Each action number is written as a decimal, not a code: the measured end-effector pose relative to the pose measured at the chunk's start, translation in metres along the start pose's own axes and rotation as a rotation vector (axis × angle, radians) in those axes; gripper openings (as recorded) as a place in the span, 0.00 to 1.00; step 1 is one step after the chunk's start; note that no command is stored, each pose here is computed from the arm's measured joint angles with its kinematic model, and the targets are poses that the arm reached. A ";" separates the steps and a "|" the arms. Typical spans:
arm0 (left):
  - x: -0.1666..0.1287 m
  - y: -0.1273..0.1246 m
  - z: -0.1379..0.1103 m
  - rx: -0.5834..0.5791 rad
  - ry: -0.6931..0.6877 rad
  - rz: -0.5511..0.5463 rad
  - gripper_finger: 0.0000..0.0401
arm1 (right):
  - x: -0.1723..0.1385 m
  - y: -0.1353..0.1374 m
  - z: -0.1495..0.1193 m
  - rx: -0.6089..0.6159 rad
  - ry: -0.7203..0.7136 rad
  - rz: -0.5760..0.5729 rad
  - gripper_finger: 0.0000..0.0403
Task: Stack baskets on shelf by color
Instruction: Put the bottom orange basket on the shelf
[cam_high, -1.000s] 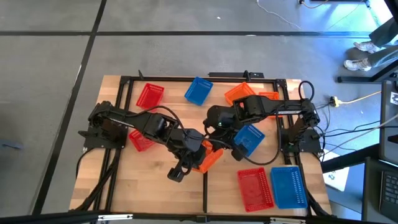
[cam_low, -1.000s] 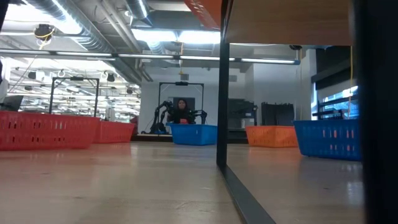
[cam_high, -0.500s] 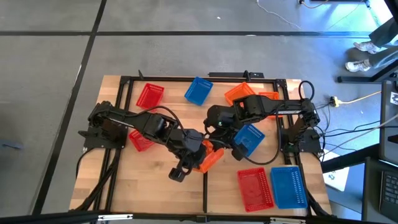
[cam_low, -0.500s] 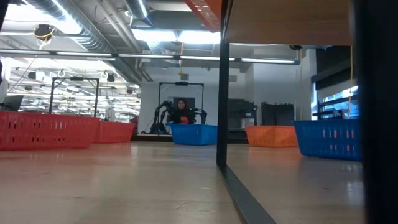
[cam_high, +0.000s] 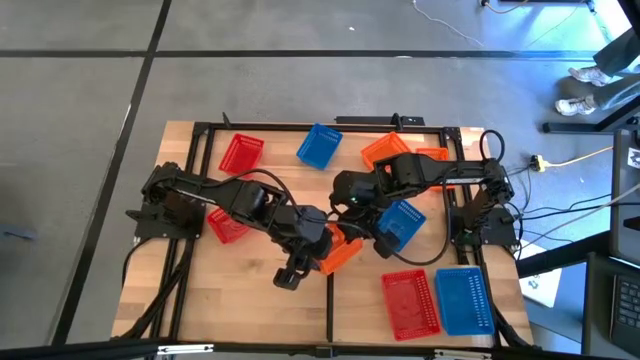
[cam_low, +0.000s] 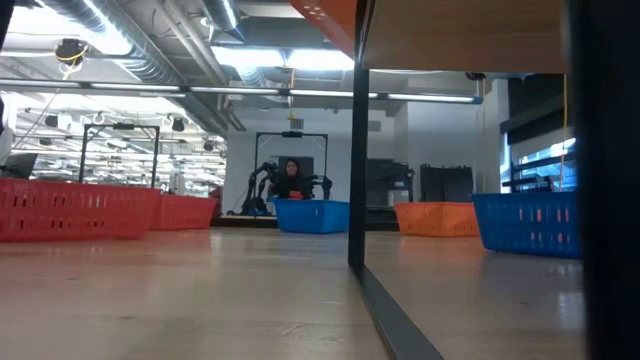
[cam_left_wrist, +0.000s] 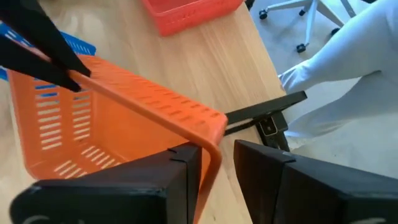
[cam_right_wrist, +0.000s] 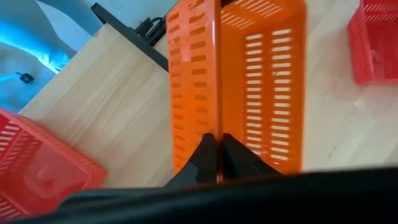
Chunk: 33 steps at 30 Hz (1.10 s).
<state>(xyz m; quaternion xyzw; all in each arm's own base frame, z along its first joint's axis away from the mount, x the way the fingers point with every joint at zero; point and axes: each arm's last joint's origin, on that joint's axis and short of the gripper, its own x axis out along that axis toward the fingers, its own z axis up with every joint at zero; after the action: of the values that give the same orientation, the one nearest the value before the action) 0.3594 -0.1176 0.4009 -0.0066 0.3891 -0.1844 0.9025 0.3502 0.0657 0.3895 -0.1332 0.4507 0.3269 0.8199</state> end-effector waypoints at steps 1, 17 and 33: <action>0.000 0.000 0.000 0.018 0.000 -0.001 0.21 | 0.000 0.000 0.000 0.001 0.002 0.001 0.00; -0.029 0.000 -0.004 0.040 -0.017 0.164 0.21 | -0.003 0.000 -0.003 0.010 0.044 -0.039 0.00; -0.038 -0.008 -0.009 -0.037 0.006 0.127 0.21 | -0.032 0.020 0.003 -0.046 0.053 -0.025 0.00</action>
<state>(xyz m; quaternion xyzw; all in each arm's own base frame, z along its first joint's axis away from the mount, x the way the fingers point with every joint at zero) 0.3266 -0.1110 0.4226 0.0019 0.3949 -0.1197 0.9109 0.3269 0.0690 0.4196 -0.1662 0.4628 0.3231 0.8086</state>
